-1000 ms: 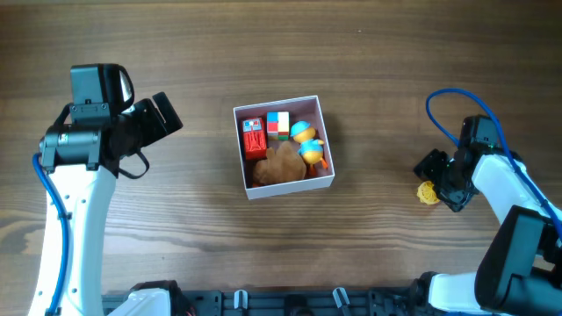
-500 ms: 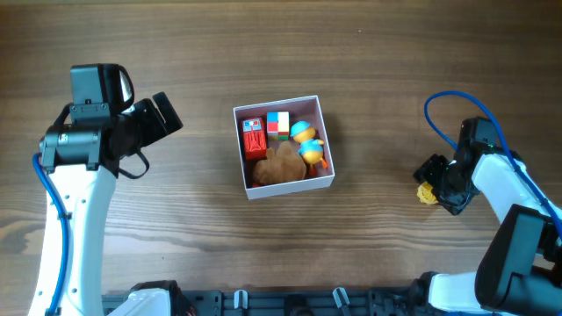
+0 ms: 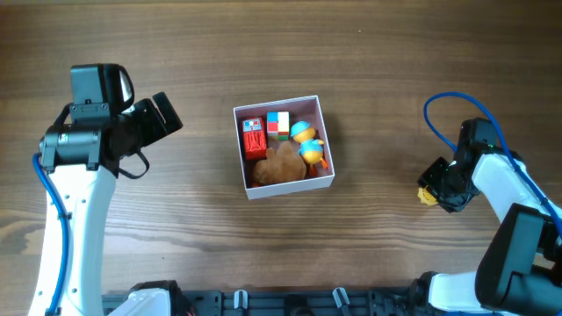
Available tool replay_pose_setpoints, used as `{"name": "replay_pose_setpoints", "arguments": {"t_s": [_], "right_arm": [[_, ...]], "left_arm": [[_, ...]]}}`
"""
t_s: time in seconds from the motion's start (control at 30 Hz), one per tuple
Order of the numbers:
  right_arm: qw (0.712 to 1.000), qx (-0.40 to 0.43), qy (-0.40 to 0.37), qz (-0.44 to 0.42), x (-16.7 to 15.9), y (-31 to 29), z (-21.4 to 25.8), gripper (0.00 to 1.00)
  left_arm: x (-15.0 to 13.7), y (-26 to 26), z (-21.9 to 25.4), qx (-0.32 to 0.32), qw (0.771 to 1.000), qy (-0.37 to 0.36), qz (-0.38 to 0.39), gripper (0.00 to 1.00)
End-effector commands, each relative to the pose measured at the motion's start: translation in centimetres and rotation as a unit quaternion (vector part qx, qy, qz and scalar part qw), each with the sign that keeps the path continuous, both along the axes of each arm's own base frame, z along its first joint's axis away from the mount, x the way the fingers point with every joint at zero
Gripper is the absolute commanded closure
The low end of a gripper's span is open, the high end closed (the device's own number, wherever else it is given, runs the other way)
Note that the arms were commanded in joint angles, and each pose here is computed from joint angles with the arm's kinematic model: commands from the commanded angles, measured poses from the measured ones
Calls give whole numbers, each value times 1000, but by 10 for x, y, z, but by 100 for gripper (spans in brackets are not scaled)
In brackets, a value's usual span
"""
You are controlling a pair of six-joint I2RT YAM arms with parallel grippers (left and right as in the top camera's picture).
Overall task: Pack container
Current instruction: 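Grasp the yellow orange slice with the right gripper and lift it, then carry the orange slice into the box's right side and release it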
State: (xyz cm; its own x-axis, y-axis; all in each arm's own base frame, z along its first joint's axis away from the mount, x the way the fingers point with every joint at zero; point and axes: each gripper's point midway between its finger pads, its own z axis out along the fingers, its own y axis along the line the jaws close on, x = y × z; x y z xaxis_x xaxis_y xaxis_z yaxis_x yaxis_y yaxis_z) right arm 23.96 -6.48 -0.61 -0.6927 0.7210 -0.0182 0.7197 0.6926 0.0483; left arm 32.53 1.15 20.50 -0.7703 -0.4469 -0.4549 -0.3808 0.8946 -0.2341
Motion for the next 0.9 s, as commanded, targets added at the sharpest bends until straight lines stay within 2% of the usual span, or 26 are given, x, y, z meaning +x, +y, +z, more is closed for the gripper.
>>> {"name": "replay_pose_setpoints", "arguments": {"t_s": [0.0,0.03,0.13,0.2,0.27,0.3,0.47,0.6,0.63,0.67,0.73,0.8,0.87], "right_arm": [[999,39,21,2,-11,14,-14,52],[999,38,21,2,-11,14,-14,52],[999,37,18,10,-9,14,-14,66],[999,37,16,12,-9,14,-14,67],[999,37,15,13,-8,14,-14,80],[999,36,13,16,-7,13,-14,96],[996,29,-28,75,22,11,10,96],[980,12,-109,167,69,28,78,96],[970,7,-136,203,81,39,101,96],[943,0,-185,276,97,63,140,96],[889,-18,-247,384,108,105,190,96],[831,-29,-286,477,105,151,220,96],[772,-27,-302,558,94,199,228,96]], "left_arm": [[0,3,-1,4,1000,2,2,0],[1,3,-1,4,1000,2,2,0],[1,3,-1,4,1000,2,2,0],[1,3,-1,4,1000,2,2,0],[1,3,-1,4,1000,2,2,0],[1,3,-1,4,1000,2,2,0],[1,3,-1,4,1000,2,2,0],[1,3,-1,4,1000,2,2,0],[1,3,-1,4,1000,2,2,0],[1,3,-1,4,1000,2,2,0],[1,3,-1,4,1000,2,2,0],[1,3,-1,4,1000,2,2,0],[1,3,-1,4,1000,2,2,0]]}}
